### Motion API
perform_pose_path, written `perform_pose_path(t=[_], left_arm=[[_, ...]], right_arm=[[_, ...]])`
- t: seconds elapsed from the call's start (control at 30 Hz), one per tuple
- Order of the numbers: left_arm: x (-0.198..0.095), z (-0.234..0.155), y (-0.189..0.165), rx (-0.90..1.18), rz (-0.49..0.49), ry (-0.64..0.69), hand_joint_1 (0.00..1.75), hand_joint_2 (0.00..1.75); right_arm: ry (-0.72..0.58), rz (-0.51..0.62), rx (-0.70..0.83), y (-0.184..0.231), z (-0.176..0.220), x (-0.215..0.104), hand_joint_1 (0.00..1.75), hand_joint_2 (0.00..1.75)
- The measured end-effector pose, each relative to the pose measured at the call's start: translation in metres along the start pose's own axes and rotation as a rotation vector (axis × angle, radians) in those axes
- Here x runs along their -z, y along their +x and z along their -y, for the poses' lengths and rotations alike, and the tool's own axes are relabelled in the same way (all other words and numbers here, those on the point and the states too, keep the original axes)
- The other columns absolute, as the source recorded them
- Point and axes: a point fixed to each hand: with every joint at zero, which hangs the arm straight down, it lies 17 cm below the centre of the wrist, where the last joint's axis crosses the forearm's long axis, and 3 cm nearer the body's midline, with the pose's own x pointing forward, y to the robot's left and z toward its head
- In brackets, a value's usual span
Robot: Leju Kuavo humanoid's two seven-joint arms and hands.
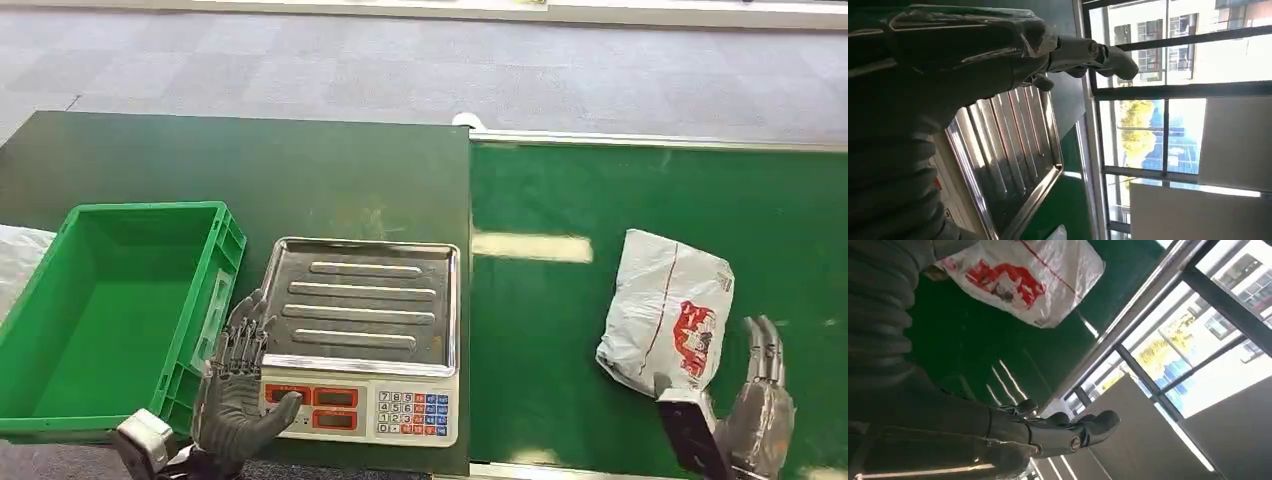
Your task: Moved the parcel from conveyor to table for the left to box.
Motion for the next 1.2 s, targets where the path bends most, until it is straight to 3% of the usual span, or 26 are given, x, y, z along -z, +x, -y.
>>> perform_pose_path(t=[0.33, 0.4, 0.5, 0.6, 0.77, 0.87, 1.03, 1.2], left_arm=[[0.012, 0.008, -0.006, -0.035, 0.010, -0.020, 0.00, 1.75], [0.015, 0.008, -0.007, -0.038, 0.013, -0.024, 0.00, 1.75], [0.023, 0.005, -0.009, -0.039, 0.022, -0.021, 0.00, 1.75], [0.022, 0.003, -0.011, -0.042, 0.018, -0.014, 0.00, 1.75], [0.023, 0.002, -0.013, -0.039, 0.014, -0.019, 0.00, 1.75], [0.024, 0.001, -0.015, -0.047, 0.011, -0.018, 0.00, 1.75], [0.025, 0.000, -0.018, -0.053, 0.006, -0.021, 0.00, 1.75], [0.025, -0.002, -0.022, -0.052, 0.003, -0.020, 0.00, 1.75]], right_arm=[[-0.040, 0.025, -0.164, -0.035, 0.042, 0.085, 0.00, 1.75], [-0.031, -0.004, -0.206, -0.052, 0.045, 0.095, 0.00, 1.75], [-0.033, -0.058, -0.252, -0.078, 0.052, 0.137, 0.00, 1.75], [-0.006, -0.128, -0.274, -0.101, 0.055, 0.152, 0.00, 1.75], [0.067, -0.213, -0.270, -0.132, 0.041, 0.153, 0.00, 1.75], [0.182, -0.262, -0.233, -0.147, 0.016, 0.148, 0.00, 1.75], [0.448, -0.349, -0.199, -0.174, -0.049, 0.113, 0.00, 1.75], [0.629, -0.430, -0.175, -0.189, -0.087, 0.076, 0.00, 1.75]])
